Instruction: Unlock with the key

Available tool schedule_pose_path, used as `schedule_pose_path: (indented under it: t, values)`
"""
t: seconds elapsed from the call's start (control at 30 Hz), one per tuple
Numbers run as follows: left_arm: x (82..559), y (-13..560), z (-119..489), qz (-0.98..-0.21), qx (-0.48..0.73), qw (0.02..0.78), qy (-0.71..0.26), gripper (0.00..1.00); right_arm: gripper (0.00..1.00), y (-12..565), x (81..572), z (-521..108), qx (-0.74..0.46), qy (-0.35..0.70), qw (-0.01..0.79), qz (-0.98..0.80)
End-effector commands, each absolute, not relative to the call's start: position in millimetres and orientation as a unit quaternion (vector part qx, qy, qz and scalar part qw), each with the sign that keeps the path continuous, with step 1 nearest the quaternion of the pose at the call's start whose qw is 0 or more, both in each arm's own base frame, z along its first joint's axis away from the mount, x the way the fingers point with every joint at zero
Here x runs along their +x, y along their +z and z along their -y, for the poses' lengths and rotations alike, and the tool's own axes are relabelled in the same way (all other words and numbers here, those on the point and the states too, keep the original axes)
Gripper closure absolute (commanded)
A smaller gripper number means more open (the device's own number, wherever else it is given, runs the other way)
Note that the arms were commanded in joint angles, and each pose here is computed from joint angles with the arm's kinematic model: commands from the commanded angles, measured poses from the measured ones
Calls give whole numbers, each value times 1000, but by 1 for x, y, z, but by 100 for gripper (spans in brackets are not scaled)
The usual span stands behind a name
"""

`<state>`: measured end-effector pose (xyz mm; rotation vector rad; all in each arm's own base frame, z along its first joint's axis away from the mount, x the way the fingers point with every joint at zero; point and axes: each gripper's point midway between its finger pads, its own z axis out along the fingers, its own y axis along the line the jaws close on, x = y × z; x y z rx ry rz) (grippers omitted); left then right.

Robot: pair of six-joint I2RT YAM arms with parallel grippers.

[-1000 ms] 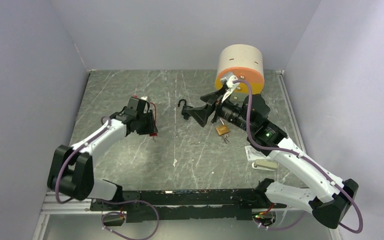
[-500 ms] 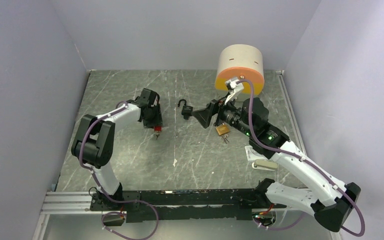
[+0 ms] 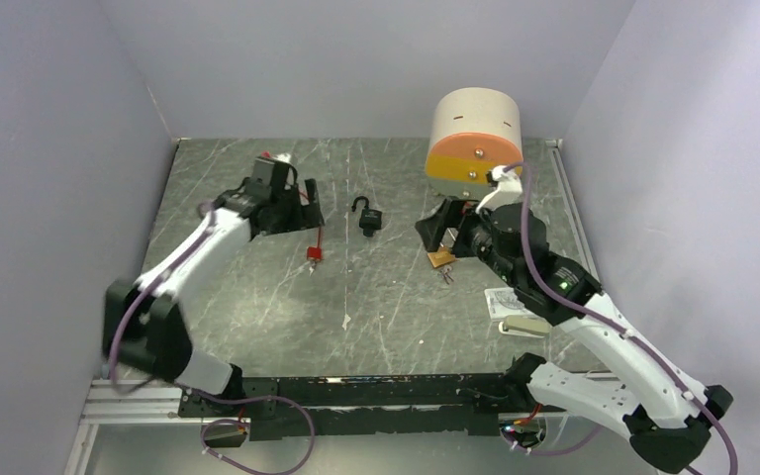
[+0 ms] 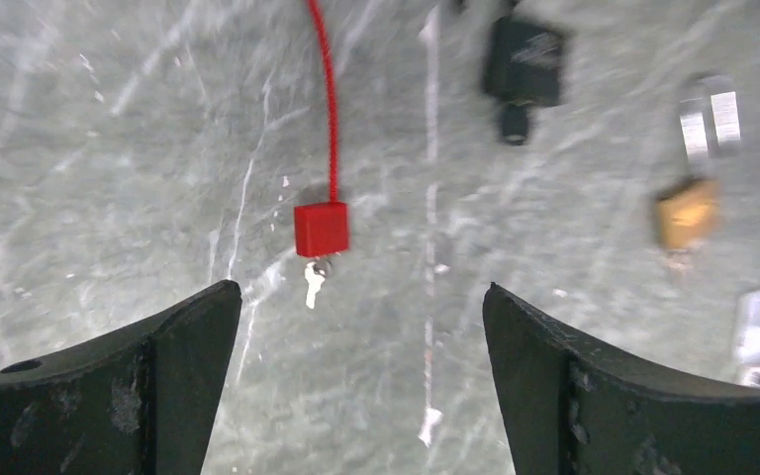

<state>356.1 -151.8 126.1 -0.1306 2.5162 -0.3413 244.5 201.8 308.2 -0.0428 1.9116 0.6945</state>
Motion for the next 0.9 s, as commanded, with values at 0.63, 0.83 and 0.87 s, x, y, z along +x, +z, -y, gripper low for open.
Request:
schedule_pose_path:
  t: [0.63, 0.83, 0.87]
  values:
    - [132, 379, 14, -851, -103, 509, -78, 6, 1, 344, 165, -18, 231, 70, 523, -817]
    - [122, 380, 10, -847, -112, 514, -82, 6, 1, 351, 168, -27, 212, 82, 523, -821]
    - [123, 379, 11, -847, -111, 513, -83, 6, 1, 349, 169, -29, 207, 83, 520, -824]
